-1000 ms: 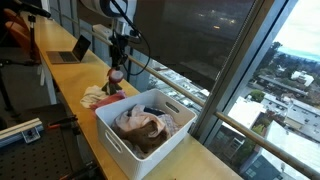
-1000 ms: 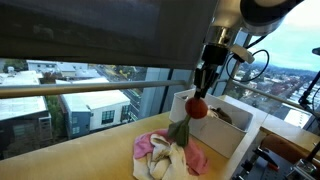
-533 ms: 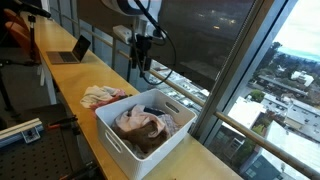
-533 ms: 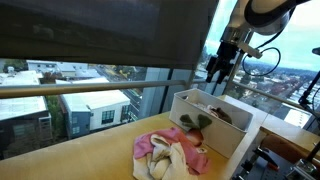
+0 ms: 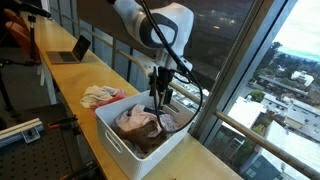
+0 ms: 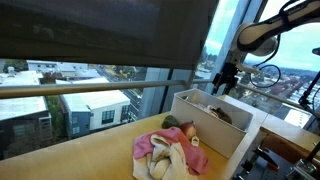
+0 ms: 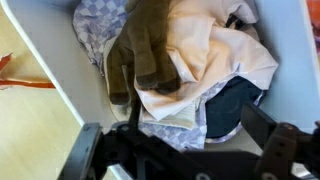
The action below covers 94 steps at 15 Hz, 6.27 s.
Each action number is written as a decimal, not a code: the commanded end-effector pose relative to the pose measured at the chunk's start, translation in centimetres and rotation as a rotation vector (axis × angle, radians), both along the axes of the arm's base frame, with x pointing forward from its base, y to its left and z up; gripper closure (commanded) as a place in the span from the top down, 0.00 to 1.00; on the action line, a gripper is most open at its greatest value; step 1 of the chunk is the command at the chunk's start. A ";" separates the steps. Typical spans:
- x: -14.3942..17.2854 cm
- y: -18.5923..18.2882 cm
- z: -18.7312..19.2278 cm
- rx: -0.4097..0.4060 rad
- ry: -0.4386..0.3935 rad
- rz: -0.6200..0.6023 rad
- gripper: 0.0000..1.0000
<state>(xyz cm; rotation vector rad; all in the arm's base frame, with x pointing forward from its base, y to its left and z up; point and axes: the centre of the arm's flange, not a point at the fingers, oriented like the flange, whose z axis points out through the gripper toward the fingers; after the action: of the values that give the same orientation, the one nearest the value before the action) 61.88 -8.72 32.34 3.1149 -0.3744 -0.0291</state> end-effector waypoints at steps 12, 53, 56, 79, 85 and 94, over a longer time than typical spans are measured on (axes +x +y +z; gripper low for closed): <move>1.5 0.1 -13.3 -0.073 0.156 0.051 1.00; -3.2 28.1 26.8 0.142 -0.188 0.310 0.06; -3.5 30.1 23.3 0.142 -0.147 0.349 0.06; 6.2 -1.0 0.0 -0.043 0.023 0.025 1.00; 8.1 -1.2 -5.1 -0.028 0.068 0.024 1.00; 9.8 0.6 -13.4 -0.002 0.128 0.043 1.00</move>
<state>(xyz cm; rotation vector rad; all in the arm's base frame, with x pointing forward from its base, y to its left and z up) 70.26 -8.31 21.45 3.0813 -0.3142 -0.2004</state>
